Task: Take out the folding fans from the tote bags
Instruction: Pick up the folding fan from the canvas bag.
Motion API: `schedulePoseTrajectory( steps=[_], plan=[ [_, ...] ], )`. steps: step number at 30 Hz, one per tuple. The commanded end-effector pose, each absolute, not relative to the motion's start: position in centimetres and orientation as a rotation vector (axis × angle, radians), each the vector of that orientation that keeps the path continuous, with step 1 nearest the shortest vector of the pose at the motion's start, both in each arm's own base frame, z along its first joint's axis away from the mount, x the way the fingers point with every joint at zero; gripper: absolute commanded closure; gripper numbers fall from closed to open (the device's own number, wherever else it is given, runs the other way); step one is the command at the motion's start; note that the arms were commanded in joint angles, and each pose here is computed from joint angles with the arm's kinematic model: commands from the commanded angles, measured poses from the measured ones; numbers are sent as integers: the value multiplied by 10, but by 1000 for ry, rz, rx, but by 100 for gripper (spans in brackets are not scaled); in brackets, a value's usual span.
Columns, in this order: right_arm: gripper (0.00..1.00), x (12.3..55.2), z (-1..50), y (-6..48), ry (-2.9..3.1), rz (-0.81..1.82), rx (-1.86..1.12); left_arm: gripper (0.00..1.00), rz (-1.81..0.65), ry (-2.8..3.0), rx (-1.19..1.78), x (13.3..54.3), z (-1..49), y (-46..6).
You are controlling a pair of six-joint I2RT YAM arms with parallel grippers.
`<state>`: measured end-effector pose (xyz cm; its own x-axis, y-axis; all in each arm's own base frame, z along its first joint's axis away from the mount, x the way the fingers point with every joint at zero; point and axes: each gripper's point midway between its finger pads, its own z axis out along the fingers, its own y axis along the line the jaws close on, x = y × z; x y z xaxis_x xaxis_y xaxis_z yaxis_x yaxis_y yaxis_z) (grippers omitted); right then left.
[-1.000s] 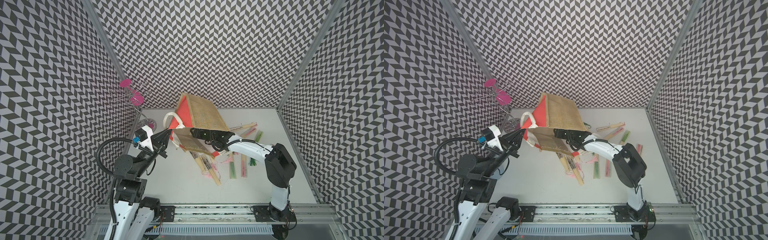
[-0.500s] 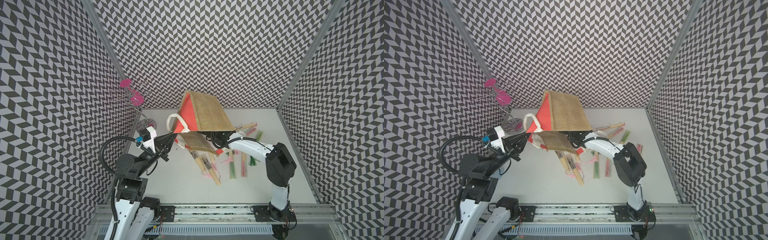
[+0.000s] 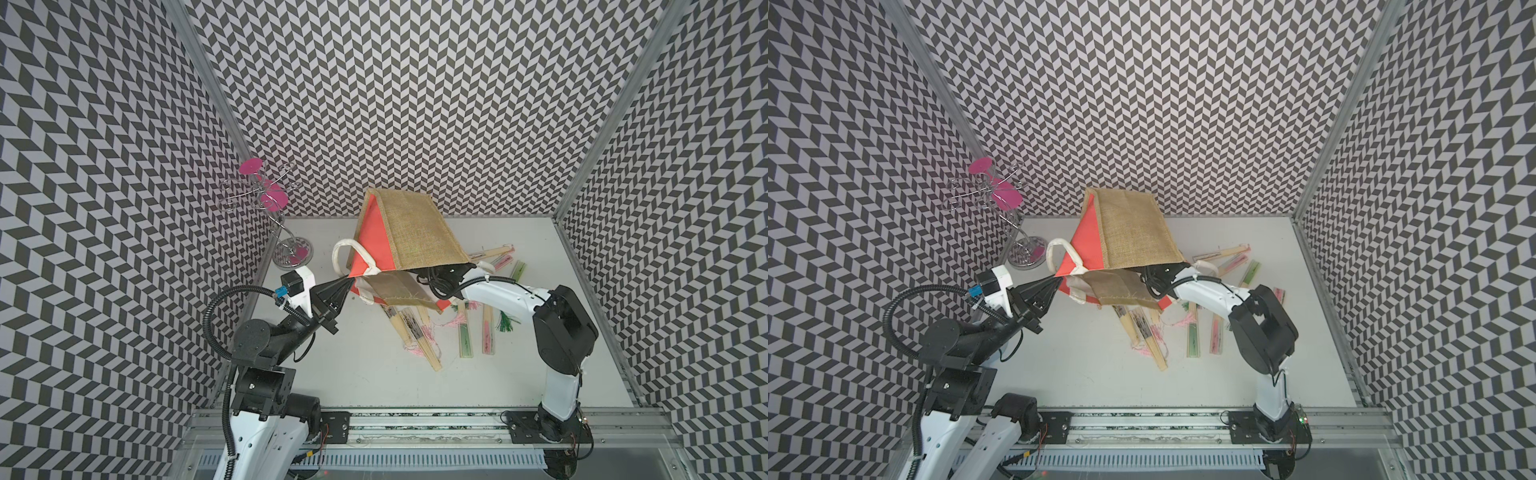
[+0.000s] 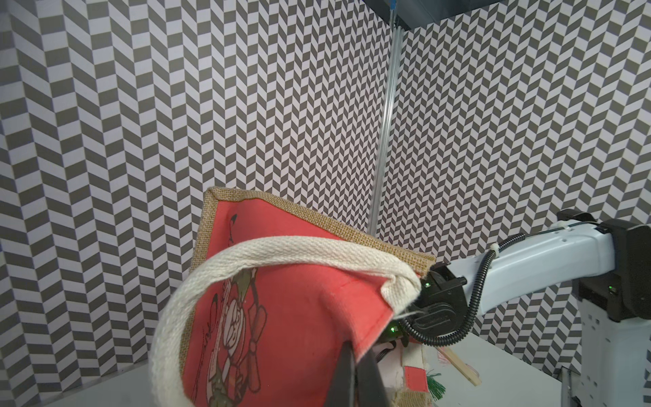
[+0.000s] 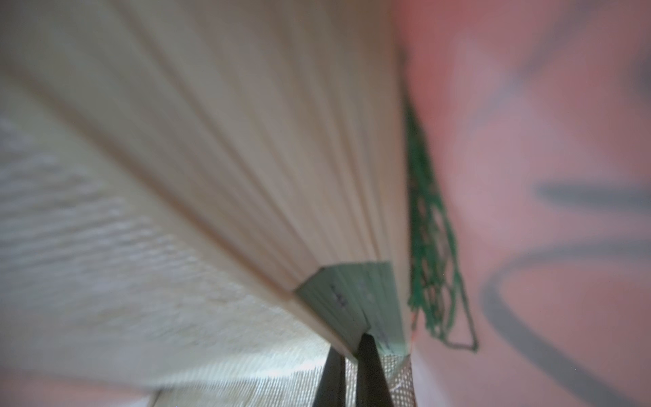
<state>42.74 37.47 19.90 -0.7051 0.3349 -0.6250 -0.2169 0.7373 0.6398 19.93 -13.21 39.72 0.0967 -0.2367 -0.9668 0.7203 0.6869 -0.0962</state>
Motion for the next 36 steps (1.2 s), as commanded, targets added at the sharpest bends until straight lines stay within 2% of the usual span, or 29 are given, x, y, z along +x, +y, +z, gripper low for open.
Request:
schedulePoseTrajectory(
  steps=[1, 6, 14, 21, 27, 36],
  plan=[
    [100, 434, 249, 369, 2025, 1122, -24, 100, -645, 1116, 449, 187, 449, -121],
    [100, 390, 268, 396, 1938, 1352, -280, 100, -625, 1168, 418, 213, 440, -120],
    [100, 340, 293, 418, 1811, 1407, -538, 100, -585, 1216, 311, 235, 436, -108],
    [100, 290, 317, 433, 1713, 1315, -738, 100, -504, 1271, 186, 253, 432, -88],
    [100, 269, 332, 429, 1699, 1214, -763, 100, -429, 1328, 50, 270, 429, -67],
    [100, 268, 357, 403, 1669, 1135, -671, 100, -437, 1345, 22, 273, 424, -65]
  ],
)
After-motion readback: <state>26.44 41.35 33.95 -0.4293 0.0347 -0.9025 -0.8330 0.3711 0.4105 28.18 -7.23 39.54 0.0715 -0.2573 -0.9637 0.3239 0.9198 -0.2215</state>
